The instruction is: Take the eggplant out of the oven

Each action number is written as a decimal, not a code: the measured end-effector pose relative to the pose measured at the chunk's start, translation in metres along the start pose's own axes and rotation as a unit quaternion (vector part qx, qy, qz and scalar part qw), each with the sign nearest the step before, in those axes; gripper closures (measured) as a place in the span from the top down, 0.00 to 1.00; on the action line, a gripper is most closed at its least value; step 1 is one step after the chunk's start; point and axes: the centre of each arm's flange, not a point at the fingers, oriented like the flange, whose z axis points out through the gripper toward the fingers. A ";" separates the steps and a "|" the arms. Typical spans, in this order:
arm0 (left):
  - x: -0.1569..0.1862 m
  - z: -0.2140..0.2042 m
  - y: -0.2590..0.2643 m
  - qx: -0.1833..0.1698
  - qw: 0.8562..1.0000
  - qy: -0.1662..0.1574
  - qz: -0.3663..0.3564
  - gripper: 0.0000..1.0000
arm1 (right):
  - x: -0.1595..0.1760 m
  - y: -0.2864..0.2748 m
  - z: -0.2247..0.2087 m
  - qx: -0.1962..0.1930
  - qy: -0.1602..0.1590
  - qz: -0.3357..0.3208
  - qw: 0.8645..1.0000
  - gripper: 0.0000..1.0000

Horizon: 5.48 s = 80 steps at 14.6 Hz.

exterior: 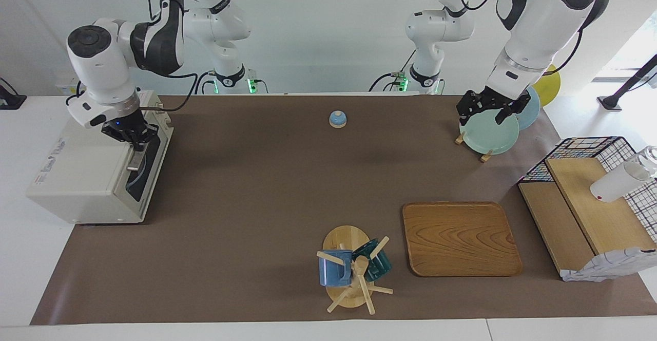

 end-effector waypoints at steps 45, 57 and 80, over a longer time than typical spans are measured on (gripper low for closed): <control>0.005 -0.003 -0.006 -0.003 1.000 0.018 -0.006 1.00 | 0.012 -0.059 0.075 0.004 -0.062 0.057 0.996 0.34; 0.005 -0.003 -0.006 -0.003 1.000 0.018 -0.006 1.00 | 0.000 -0.050 0.086 0.014 -0.028 0.005 0.999 0.04; 0.007 -0.005 -0.016 -0.004 1.000 0.025 -0.016 1.00 | -0.002 -0.606 0.012 0.028 0.016 0.048 0.998 0.03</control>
